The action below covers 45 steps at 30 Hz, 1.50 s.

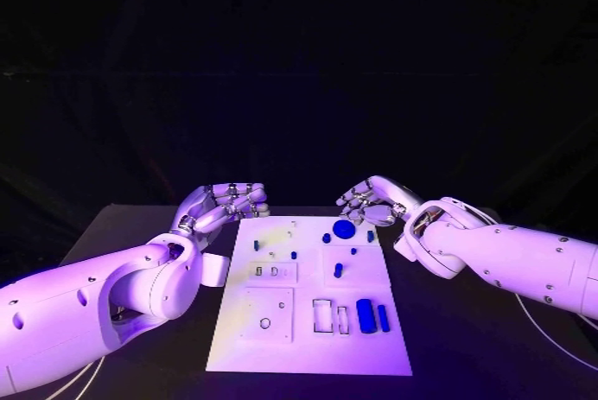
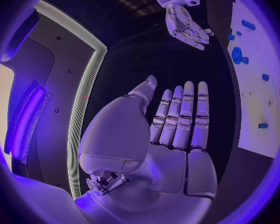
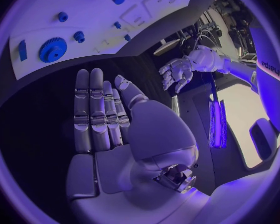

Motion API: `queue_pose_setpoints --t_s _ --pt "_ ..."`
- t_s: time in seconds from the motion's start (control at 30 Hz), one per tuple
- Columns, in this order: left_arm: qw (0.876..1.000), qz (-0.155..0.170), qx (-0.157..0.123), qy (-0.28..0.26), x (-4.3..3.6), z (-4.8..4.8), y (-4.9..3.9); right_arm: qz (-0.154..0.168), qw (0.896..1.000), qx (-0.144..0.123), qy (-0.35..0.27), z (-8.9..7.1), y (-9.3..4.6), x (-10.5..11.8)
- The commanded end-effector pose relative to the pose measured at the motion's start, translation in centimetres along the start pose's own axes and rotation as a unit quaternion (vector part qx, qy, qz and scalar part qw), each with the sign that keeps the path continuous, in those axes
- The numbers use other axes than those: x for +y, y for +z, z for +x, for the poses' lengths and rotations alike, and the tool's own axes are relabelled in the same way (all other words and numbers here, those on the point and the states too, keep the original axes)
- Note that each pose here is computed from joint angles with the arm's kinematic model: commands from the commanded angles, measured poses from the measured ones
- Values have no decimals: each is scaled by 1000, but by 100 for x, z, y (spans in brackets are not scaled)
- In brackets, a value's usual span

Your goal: Assemble the parts on the task board

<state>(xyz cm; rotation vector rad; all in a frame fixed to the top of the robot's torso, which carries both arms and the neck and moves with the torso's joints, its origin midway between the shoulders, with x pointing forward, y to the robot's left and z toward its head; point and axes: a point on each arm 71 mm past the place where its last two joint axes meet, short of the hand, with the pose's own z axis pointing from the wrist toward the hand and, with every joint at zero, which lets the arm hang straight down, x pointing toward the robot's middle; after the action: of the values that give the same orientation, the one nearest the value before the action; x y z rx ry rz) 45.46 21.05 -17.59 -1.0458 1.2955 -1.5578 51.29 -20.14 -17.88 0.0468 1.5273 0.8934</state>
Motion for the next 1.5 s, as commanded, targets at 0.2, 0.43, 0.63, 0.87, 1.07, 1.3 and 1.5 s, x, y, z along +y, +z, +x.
queue_pose_setpoints --t_s 0.2,0.43,0.63,0.87,1.07,1.3,1.5 --pt "999 11 47 -14 -189 134 -76 -11 975 64 -213 27 186 168" --pt "998 19 56 -15 -287 182 -71 -9 959 79 -272 38 263 252" --pt "998 24 61 -15 -350 199 -56 -5 948 95 -303 67 276 280" --pt "998 27 61 -13 -382 189 -52 -3 943 94 -320 54 270 268" --pt "998 27 63 -14 -390 195 -50 -7 942 96 -323 84 302 294" --pt "998 26 64 -14 -394 200 -50 -11 942 92 -322 103 330 307" --pt "998 23 63 -13 -394 193 -49 -15 943 88 -321 110 342 323"
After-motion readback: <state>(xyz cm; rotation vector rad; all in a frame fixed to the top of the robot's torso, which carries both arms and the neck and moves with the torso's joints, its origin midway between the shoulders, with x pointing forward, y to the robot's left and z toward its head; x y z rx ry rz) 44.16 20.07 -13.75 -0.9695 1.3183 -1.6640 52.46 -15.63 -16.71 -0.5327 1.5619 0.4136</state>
